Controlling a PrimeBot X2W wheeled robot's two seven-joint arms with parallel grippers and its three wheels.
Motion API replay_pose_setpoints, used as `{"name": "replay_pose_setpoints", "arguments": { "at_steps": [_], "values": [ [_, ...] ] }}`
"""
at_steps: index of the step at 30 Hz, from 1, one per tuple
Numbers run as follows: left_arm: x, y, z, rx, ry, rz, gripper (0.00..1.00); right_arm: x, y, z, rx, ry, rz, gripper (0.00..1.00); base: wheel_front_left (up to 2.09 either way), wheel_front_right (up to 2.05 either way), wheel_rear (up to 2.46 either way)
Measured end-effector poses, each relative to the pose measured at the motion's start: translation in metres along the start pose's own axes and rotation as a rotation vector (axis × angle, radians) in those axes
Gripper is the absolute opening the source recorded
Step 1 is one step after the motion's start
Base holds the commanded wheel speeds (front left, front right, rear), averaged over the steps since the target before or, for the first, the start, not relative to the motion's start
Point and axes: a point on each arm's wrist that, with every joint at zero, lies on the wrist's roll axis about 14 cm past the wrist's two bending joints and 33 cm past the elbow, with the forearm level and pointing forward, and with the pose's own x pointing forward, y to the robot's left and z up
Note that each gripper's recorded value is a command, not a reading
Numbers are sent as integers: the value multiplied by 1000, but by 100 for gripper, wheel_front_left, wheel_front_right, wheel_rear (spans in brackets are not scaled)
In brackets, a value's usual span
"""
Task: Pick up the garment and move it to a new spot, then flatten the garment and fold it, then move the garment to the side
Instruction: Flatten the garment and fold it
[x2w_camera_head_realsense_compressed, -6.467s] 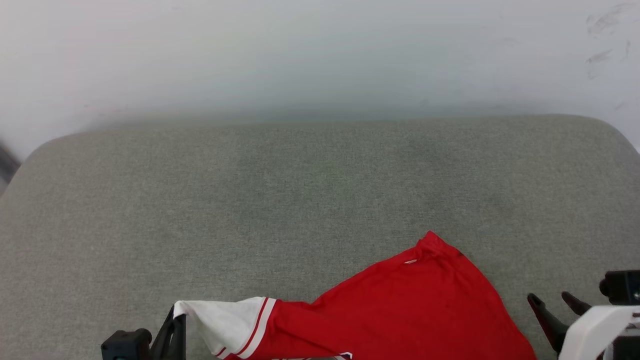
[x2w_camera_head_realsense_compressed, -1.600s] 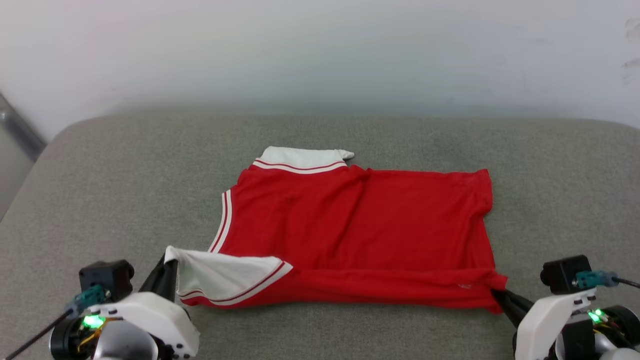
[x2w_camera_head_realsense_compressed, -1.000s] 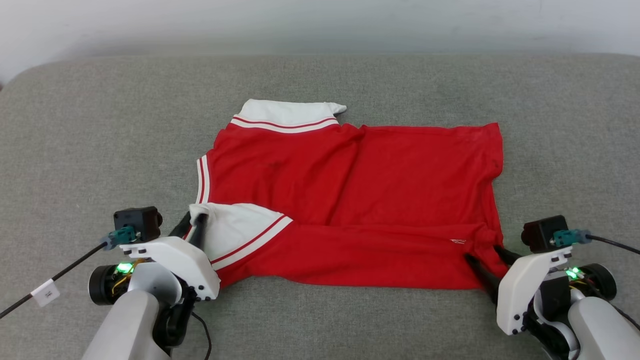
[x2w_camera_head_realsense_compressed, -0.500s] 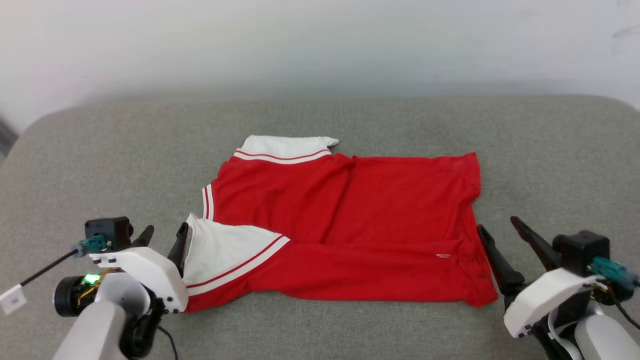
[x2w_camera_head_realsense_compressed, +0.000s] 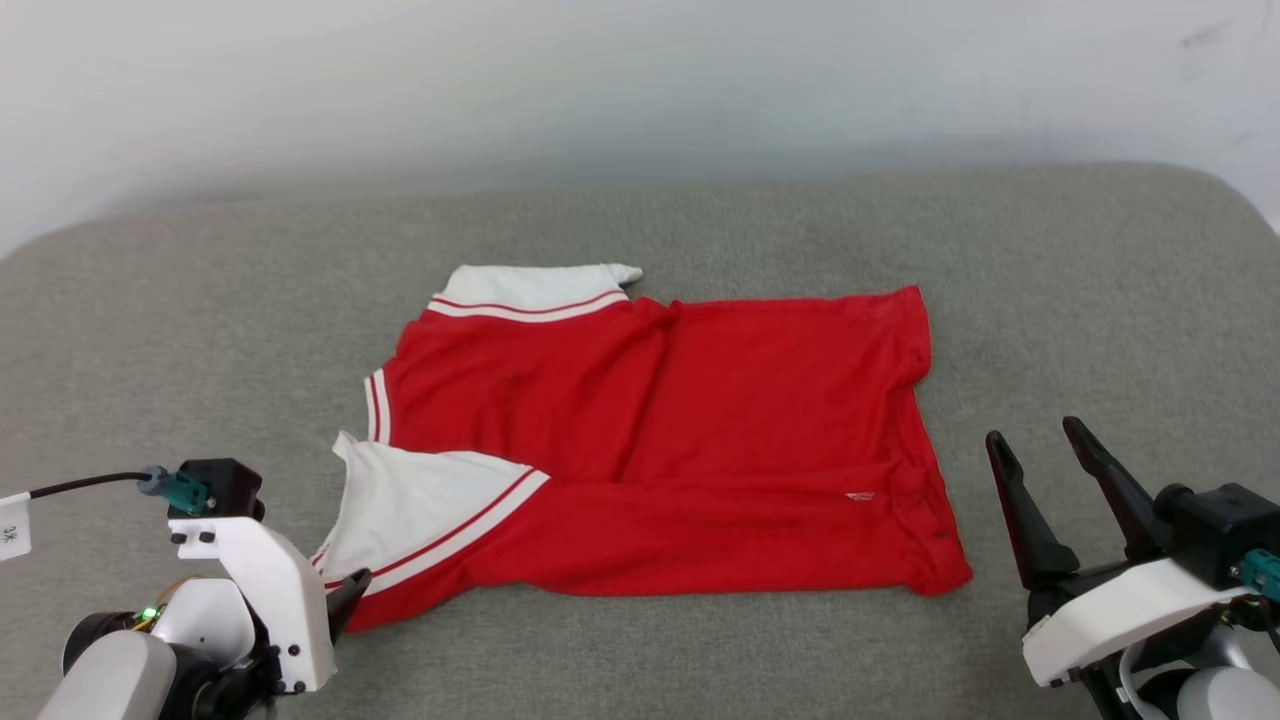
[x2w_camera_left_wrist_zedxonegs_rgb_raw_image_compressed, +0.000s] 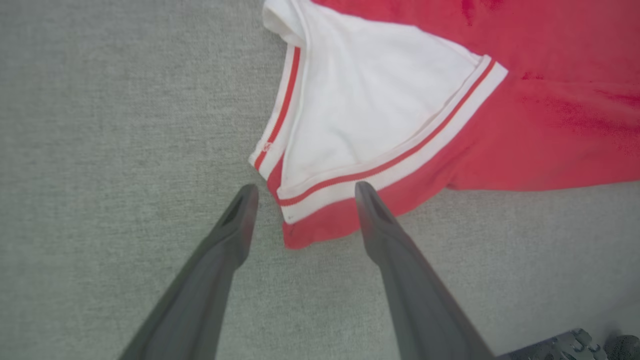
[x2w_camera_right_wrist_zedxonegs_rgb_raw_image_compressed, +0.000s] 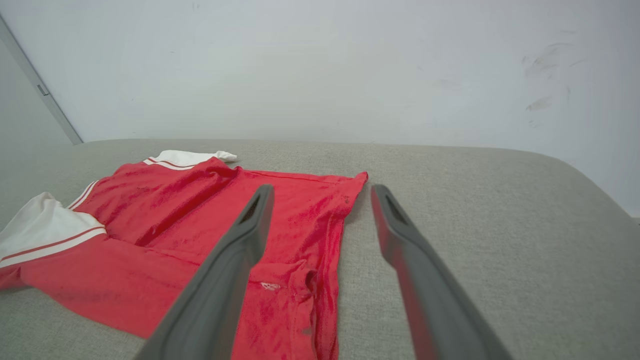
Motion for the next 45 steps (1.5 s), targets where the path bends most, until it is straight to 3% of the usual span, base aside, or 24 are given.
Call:
{"name": "replay_pose_setpoints", "arguments": {
  "at_steps": [10,11,12,13,22,26,35,45],
  "values": [
    [33,2,-41,-57,247,1,100,8,-8,-22,17,67,-36,100,0,0,0],
    [36,1,-43,-59,259,-3,58,8,-9,-24,19,74,-39,100,0,0,0],
    [38,0,-44,-62,265,-13,33,8,-10,-26,21,81,-41,100,0,0,0],
    [40,-2,-44,-66,265,-19,0,8,-11,-28,25,89,-44,100,0,0,0],
    [37,-11,-29,-60,127,-36,0,6,-17,-15,17,67,-54,100,0,0,0],
    [25,-8,-9,-34,13,-20,0,4,-19,-20,23,122,-52,100,0,0,0],
    [6,-13,27,24,-155,-10,0,-10,-14,-101,77,644,4,100,0,0,0],
    [13,-17,32,32,-172,-16,0,5,8,-146,87,888,100,100,0,0,0]
  ]
}}
